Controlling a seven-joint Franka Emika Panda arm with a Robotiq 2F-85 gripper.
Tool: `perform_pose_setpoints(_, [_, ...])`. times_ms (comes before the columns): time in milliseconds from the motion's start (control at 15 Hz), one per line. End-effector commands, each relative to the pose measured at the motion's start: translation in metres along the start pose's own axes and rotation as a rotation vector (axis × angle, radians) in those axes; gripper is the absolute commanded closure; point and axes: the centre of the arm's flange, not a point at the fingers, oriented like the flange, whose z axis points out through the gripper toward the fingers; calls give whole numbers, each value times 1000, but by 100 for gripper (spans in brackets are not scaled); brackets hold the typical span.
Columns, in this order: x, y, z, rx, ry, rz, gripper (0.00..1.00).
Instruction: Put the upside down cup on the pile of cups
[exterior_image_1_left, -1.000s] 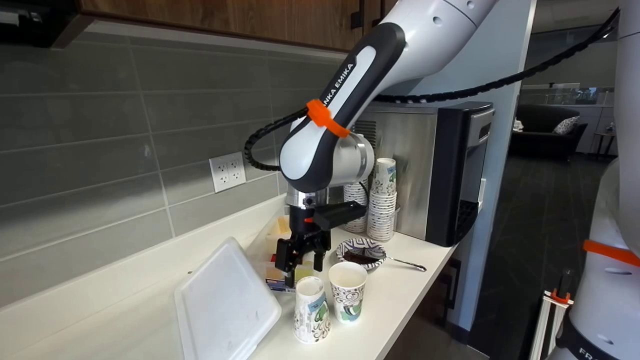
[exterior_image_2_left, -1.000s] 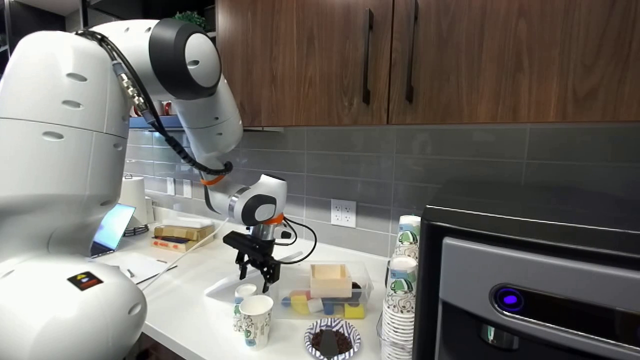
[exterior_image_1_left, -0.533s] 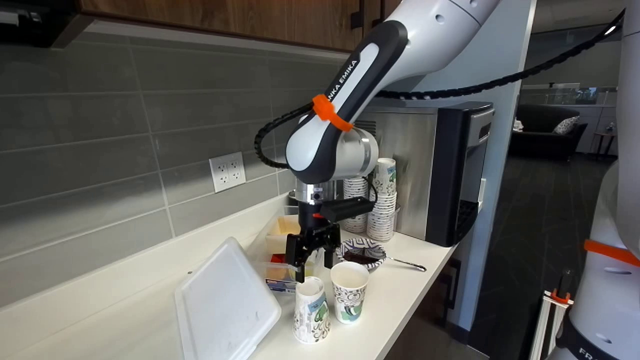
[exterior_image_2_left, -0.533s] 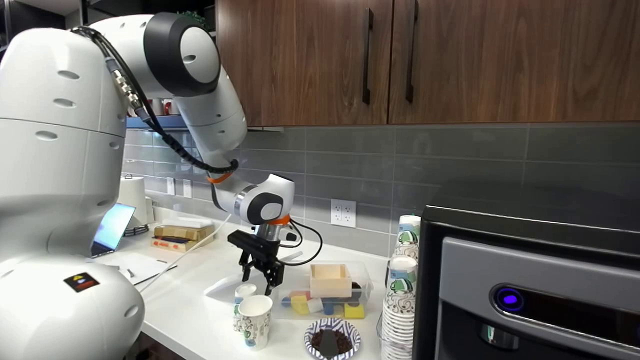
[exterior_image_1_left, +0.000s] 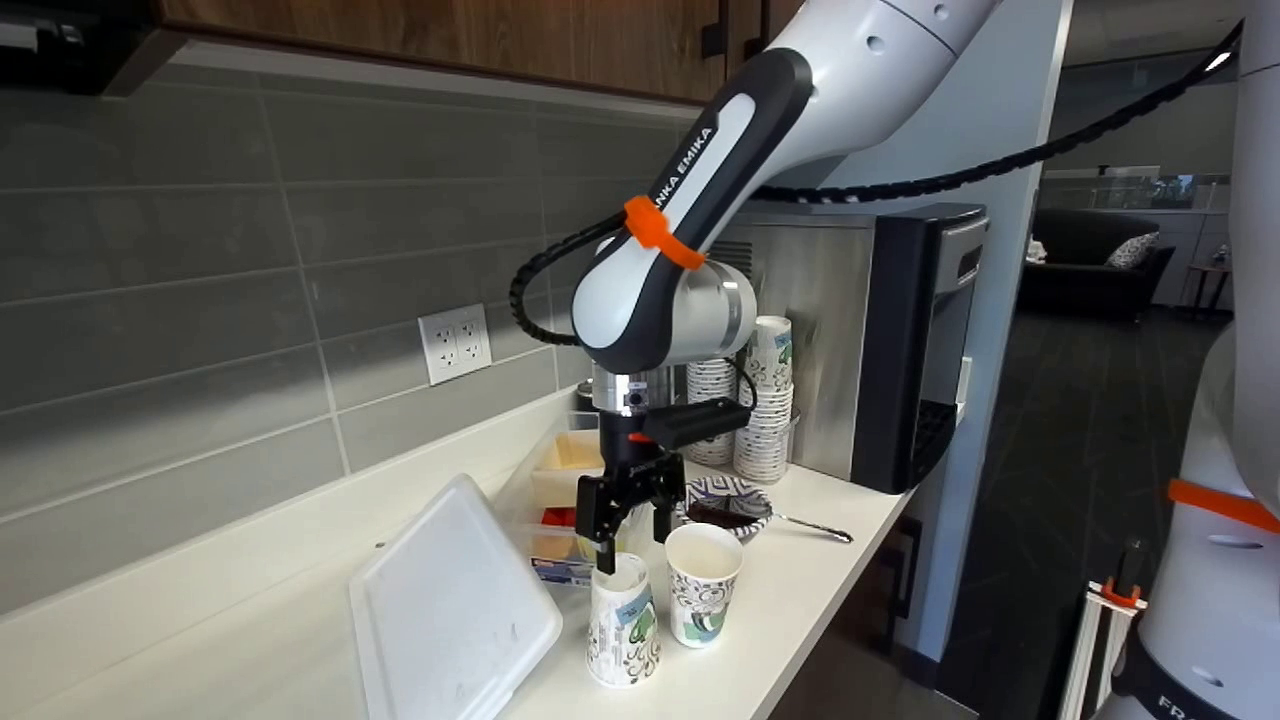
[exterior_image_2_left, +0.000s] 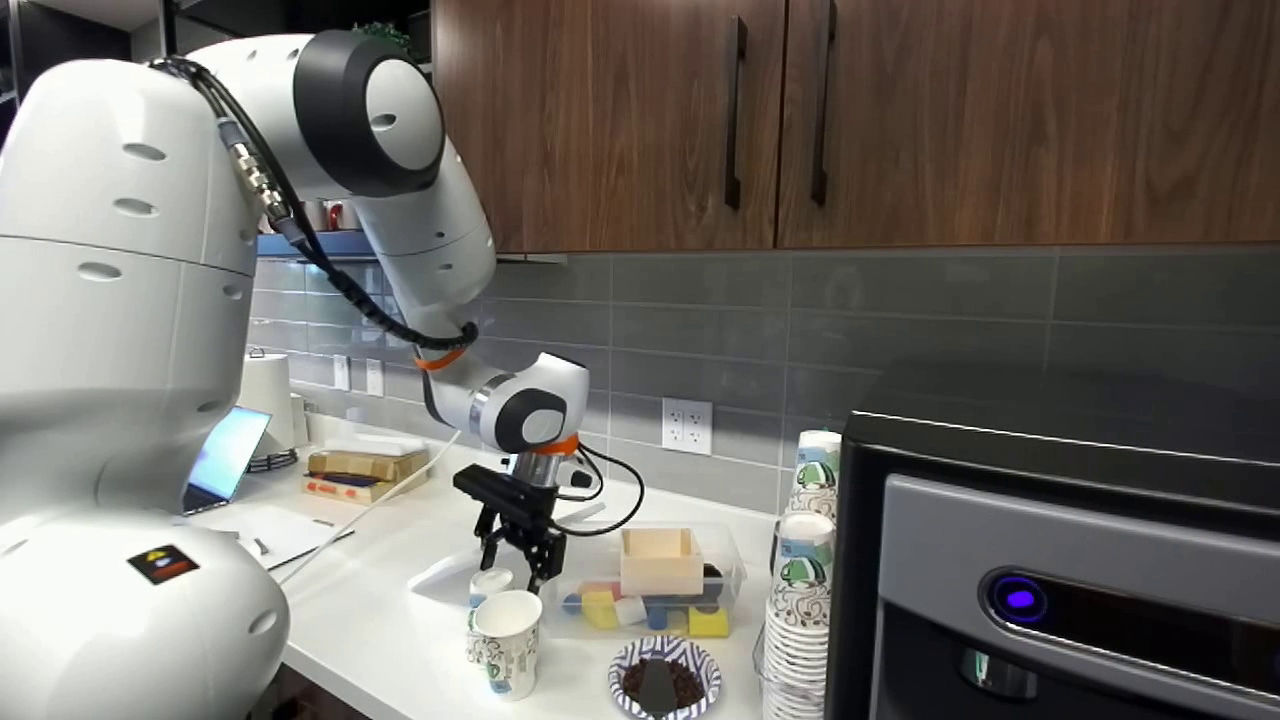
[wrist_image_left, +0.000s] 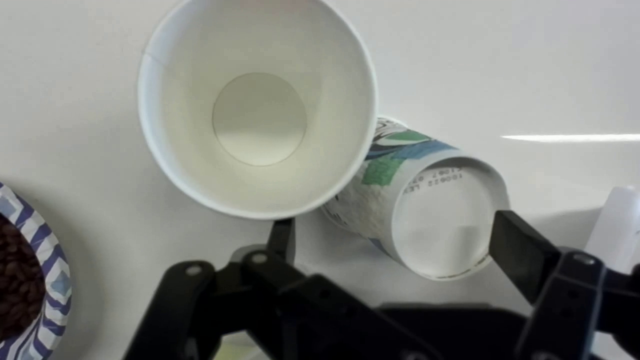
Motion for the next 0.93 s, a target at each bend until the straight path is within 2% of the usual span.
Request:
perform_pose_setpoints(0, [5, -3, 1, -21, 16, -5, 10])
perform_pose_setpoints(67, [6, -3, 2, -24, 18, -7, 25])
perform_pose_setpoints(667, [14, -12, -3, -71, 76, -16, 95])
perform_pose_setpoints(733, [13, -13, -5, -79, 79, -17, 99])
perform_pose_setpoints(867, [13, -16, -6, -90, 79, -21, 100])
